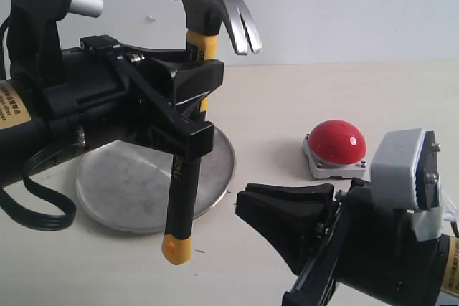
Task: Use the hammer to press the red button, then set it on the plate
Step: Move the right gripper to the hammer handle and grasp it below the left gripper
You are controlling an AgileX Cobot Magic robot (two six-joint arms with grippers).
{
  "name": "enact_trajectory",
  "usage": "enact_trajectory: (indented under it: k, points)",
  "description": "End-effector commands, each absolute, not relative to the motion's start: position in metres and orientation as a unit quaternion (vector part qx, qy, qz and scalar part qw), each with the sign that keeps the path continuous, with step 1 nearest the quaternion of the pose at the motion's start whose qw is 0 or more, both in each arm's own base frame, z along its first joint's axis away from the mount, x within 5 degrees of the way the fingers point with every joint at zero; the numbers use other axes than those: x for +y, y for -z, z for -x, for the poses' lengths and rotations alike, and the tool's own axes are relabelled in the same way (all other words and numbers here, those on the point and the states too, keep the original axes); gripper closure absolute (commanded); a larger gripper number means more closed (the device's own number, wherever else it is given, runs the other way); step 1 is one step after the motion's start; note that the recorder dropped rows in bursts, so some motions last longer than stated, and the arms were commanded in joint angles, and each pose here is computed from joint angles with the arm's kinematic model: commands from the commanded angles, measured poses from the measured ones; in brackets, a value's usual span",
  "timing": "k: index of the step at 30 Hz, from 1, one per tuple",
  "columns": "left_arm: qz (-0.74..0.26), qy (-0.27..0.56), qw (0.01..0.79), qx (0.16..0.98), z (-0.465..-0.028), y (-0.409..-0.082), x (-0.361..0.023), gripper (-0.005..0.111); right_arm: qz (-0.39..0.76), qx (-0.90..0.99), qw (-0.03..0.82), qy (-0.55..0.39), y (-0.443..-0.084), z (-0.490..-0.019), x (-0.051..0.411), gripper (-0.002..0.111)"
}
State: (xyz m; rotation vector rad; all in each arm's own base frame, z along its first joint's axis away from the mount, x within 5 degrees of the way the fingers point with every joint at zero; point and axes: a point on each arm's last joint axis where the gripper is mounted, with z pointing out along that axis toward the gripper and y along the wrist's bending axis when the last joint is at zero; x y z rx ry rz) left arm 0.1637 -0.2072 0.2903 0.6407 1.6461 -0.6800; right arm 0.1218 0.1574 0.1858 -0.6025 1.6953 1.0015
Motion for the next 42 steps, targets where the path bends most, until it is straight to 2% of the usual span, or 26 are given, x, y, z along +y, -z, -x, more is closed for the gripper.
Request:
enact_trajectory:
  k: [1, 4, 8, 10, 27, 42]
  points:
    - [-0.263, 0.297, 0.616, 0.681, -0.165, -0.301, -0.206, 0.107, 0.253, 0.694, 0.511, -0.439, -0.177, -0.123, 0.164, 0.081]
    - [-0.263, 0.297, 0.616, 0.681, -0.165, -0.301, -0.206, 0.107, 0.260, 0.695, 0.504, -0.442, -0.172, -0.126, 0.170, 0.068]
    - [-0.263, 0.297, 0.616, 0.681, -0.165, -0.301, -0.206, 0.107, 0.284, 0.692, 0.489, -0.449, -0.169, -0.132, 0.183, 0.037]
    - [-0.263, 0.297, 0.616, 0.681, -0.165, -0.301, -0.206, 0.107, 0.277, 0.694, 0.486, -0.454, -0.169, -0.138, 0.189, 0.030]
    - [-0.263, 0.297, 0.616, 0.681, -0.165, -0.301, -0.206, 0.107, 0.266, 0.686, 0.506, -0.449, -0.167, -0.174, 0.225, 0.030]
    - [-0.263, 0.297, 0.615, 0.681, -0.165, -0.301, -0.206, 0.107, 0.234, 0.698, 0.529, -0.422, -0.164, -0.192, 0.231, 0.030]
